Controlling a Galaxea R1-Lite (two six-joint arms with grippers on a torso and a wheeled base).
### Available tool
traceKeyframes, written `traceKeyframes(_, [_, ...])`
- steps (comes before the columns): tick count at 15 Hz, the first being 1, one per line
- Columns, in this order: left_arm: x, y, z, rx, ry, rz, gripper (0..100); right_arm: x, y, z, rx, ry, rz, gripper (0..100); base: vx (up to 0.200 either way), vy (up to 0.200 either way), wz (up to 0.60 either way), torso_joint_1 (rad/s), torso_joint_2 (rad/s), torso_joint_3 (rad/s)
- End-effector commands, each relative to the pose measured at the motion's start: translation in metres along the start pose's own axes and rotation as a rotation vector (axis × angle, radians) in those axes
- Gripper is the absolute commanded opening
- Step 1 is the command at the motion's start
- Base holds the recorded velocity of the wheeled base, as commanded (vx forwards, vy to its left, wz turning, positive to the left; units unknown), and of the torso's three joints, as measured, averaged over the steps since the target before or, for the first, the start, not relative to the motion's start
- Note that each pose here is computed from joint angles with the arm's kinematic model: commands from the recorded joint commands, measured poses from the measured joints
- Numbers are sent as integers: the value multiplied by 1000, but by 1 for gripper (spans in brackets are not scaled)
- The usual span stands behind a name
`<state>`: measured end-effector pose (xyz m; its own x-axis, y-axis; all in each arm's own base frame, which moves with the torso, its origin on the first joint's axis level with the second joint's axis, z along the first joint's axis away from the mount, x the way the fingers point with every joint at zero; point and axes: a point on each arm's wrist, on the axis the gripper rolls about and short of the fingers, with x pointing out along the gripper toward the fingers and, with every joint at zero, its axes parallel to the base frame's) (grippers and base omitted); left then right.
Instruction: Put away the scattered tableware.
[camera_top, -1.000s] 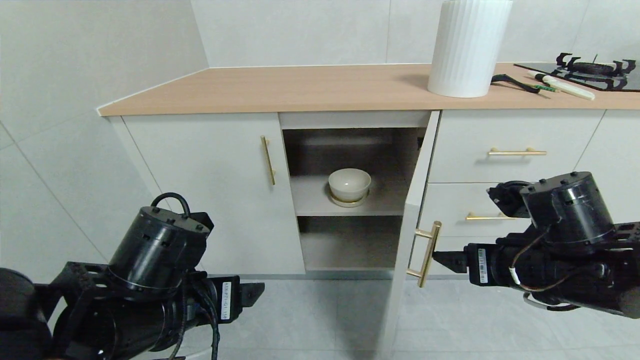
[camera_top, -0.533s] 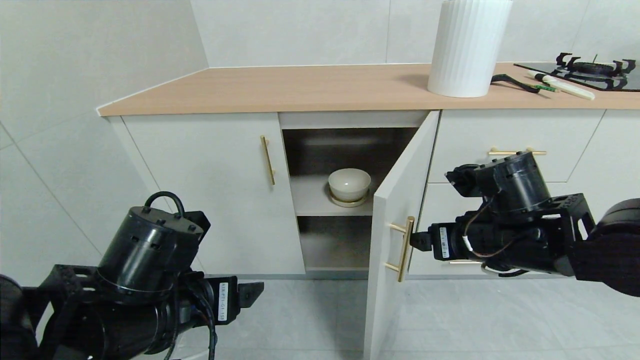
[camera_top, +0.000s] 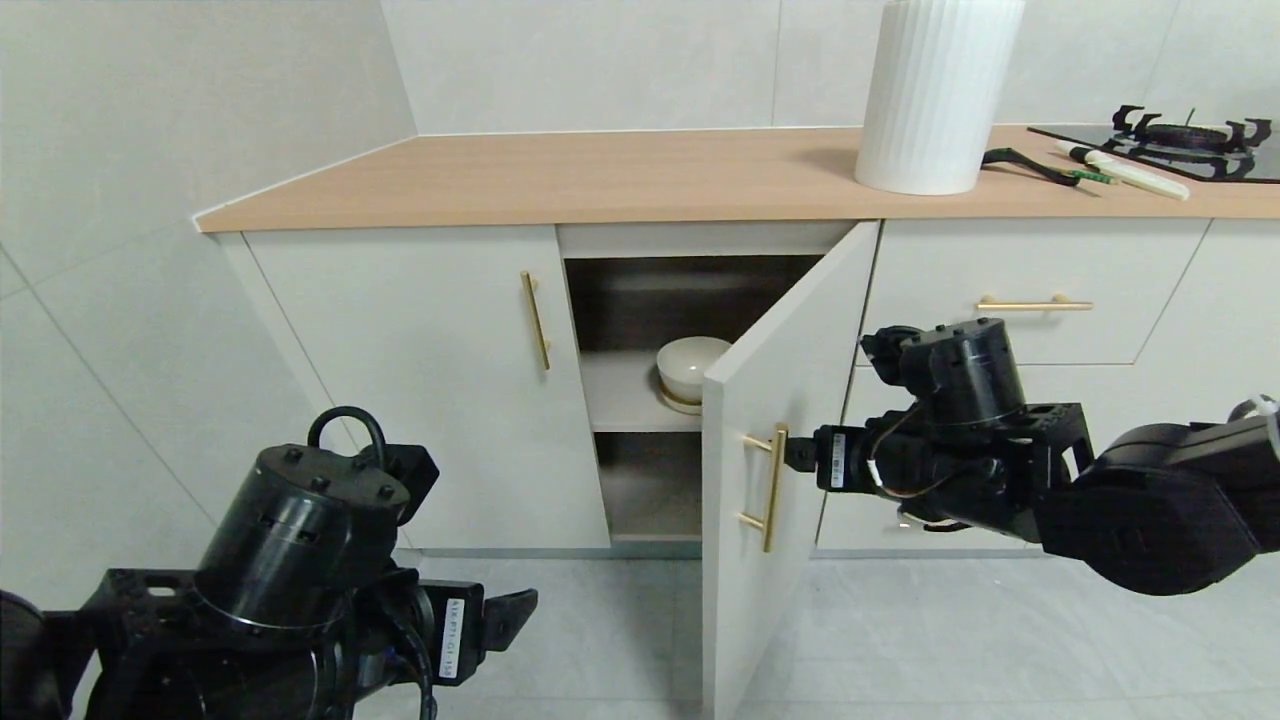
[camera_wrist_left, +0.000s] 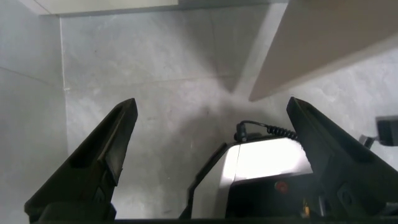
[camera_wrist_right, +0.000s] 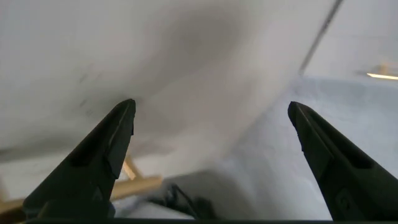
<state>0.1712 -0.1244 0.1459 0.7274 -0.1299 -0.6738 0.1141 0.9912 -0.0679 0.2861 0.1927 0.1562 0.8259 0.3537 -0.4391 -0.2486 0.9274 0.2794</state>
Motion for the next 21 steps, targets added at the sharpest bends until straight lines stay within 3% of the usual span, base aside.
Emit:
traceKeyframes(1, [1, 0, -1, 3, 6, 3, 100, 18, -1, -10, 21, 9, -8, 100, 0, 0, 0, 0, 0, 0])
traceKeyframes(10, [2, -1, 0, 3, 5, 4, 100, 48, 3, -15, 129, -29, -3, 100, 0, 0, 0, 0, 0, 0])
traceKeyframes(14, [4, -1, -1, 3, 11, 9, 100, 59, 4, -16, 148, -77, -20, 100, 200, 0, 0, 2, 4, 4])
traceKeyframes(21, [4, -1, -1, 7, 14, 10, 100, 62, 5, -13, 178, -91, -18, 100, 0, 0, 0, 0, 0, 0])
